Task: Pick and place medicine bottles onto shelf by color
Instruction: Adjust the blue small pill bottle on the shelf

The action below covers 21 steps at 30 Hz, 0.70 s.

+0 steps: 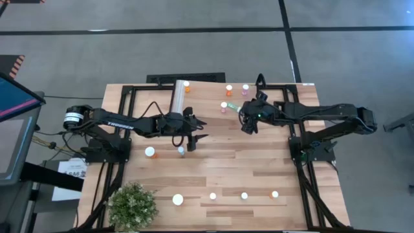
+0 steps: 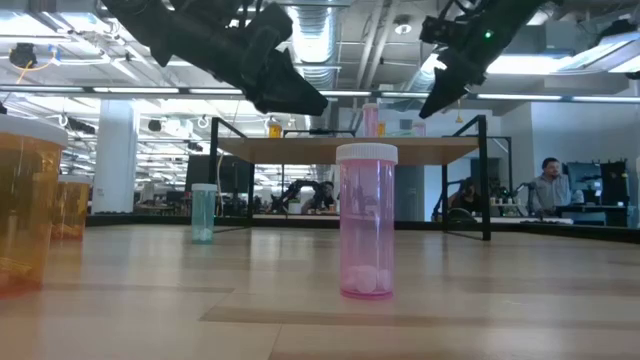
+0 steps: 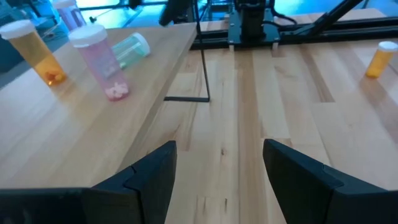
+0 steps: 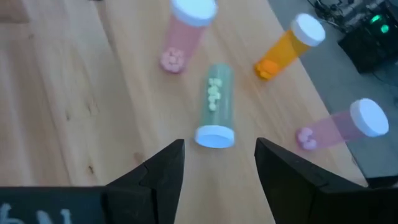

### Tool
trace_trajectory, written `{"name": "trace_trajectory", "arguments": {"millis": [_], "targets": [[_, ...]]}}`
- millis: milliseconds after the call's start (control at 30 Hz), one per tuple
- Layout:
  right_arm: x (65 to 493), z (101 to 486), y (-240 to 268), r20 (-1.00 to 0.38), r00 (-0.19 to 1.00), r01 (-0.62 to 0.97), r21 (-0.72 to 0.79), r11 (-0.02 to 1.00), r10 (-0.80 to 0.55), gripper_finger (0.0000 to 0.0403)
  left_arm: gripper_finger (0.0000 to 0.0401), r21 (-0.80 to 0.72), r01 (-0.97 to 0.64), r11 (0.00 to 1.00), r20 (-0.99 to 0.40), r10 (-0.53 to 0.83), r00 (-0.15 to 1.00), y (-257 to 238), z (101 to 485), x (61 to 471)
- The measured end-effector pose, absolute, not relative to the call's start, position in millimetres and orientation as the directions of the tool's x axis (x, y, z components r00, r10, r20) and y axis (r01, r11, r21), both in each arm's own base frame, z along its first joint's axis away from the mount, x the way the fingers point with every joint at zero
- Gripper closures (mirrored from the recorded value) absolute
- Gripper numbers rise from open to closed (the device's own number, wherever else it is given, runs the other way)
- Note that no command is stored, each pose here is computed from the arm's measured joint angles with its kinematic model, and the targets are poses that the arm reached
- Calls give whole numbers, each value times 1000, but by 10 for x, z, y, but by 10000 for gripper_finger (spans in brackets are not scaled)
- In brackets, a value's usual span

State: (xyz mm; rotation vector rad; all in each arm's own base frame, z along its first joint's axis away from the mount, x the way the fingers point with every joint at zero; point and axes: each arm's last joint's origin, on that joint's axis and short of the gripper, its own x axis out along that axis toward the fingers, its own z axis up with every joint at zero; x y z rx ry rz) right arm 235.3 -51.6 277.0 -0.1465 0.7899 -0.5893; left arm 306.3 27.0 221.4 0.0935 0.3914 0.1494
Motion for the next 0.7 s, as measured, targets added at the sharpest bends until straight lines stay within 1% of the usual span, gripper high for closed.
{"name": "trace_trajectory", "arguments": {"millis": [167,267,400,500,700], "targets": [[2286,2680,-508,-634,544,469,-314,826,-550,184,172,119,-120,986,-368,156,917,246,2220,3066],[2176,2703,-450,-568,614,488,-272,829,-548,184,172,119,-111,987,-368,148,918,227,2219,3067],[2058,2653,-389,-536,652,462,-279,842,-536,184,172,119,-112,986,-365,149,919,231,2221,3068],[2060,2627,-380,-547,661,430,-284,857,-514,183,172,119,-114,986,-357,149,922,232,2229,3071],[2213,2512,-470,-568,655,409,-287,866,-498,183,172,108,-108,988,-336,138,932,229,2250,3078]]}}
